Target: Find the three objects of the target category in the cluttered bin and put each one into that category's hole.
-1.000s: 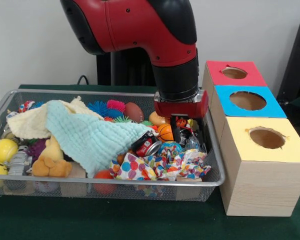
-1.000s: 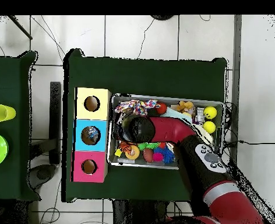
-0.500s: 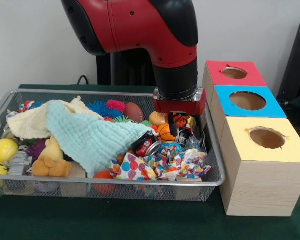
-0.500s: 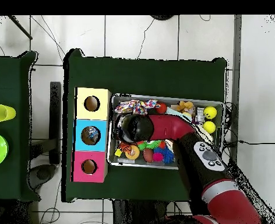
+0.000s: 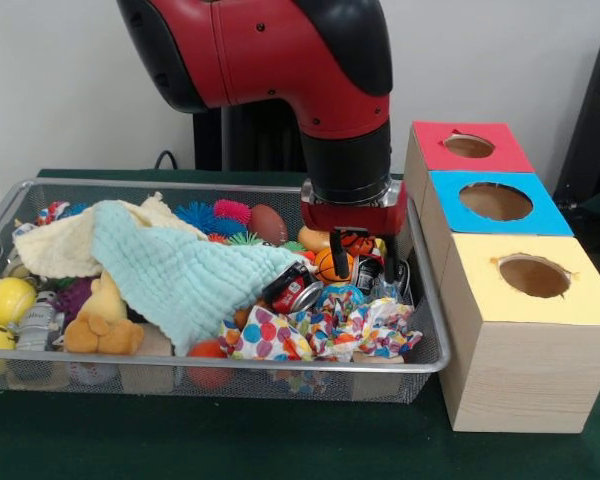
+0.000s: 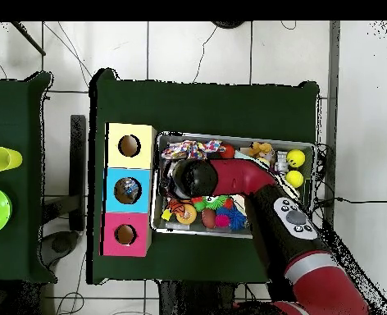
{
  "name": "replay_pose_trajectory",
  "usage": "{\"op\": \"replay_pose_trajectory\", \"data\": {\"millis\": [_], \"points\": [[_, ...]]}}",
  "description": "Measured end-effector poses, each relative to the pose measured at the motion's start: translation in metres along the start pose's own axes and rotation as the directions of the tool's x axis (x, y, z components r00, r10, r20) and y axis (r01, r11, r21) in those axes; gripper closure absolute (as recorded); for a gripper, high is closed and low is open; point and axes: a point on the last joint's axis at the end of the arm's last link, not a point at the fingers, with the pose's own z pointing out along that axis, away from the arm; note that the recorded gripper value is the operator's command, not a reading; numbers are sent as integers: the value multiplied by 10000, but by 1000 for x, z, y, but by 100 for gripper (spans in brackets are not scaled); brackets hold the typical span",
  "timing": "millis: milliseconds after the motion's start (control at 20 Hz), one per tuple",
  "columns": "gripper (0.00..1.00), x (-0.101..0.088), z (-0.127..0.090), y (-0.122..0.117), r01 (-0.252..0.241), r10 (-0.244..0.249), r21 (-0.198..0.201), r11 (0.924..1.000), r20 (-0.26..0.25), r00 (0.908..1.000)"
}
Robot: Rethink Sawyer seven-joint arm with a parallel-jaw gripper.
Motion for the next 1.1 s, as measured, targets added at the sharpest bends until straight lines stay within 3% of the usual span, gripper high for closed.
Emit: {"op": "replay_pose_trajectory", "data": {"millis": [450, 1100], "points": [[0, -2, 0, -4, -85, 85, -37, 10000, 3, 10000], [0, -10, -5, 2, -151, 153, -539, 9984, 36, 9999]]}}
